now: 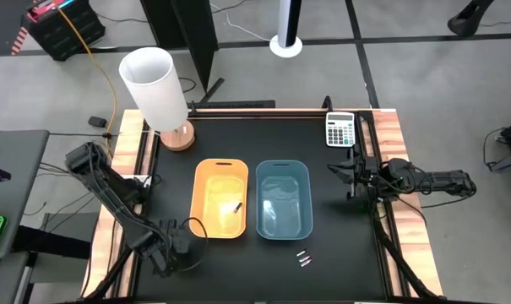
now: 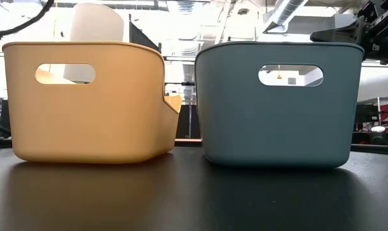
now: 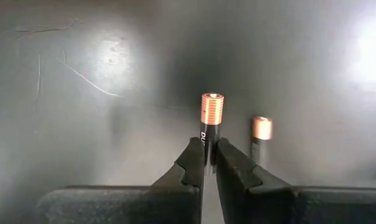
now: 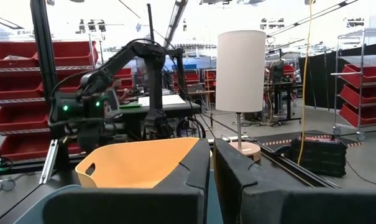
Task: Sort batteries
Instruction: Put the top black battery into the yellow bin, then put the black and into the yellow bin
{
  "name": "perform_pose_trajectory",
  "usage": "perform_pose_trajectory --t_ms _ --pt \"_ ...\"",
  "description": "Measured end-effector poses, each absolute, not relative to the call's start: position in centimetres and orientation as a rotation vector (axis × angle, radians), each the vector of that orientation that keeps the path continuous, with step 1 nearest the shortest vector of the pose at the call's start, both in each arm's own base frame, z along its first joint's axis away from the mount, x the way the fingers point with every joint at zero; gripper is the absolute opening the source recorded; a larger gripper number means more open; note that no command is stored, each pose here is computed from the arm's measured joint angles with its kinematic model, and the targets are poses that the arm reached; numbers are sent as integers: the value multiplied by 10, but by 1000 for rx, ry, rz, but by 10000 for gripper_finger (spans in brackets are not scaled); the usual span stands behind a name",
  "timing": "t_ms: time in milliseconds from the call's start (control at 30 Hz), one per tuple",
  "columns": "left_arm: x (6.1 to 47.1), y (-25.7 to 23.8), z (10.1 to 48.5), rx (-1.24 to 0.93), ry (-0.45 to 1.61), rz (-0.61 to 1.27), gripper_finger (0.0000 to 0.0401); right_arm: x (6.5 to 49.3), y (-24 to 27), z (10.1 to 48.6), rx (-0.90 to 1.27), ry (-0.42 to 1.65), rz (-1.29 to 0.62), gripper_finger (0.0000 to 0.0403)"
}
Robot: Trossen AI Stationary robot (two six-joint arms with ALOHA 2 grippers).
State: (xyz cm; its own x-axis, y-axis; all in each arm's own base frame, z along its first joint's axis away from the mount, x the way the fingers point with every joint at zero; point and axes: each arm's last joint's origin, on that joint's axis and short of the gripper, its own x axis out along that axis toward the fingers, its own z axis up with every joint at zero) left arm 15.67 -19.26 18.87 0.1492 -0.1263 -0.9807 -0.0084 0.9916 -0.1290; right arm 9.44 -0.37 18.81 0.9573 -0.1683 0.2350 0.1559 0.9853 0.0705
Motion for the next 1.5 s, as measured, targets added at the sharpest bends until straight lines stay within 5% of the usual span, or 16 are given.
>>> perform_pose_trajectory --t_ms 200,433,800,1200,1500 --pt "147 -179 231 -256 1245 -147 14 94 -4 188 52 -243 -165 42" --pt "152 -142 269 -232 812 52 13 94 -4 188 52 -243 -164 42" --pt "204 -88 269 -226 696 329 13 94 -4 188 52 -245 -164 42" --pt "213 -68 271 -174 687 371 213 94 -4 188 46 -243 -165 42" --pt "187 -89 290 -270 832 156 222 94 -4 188 46 -243 -165 42"
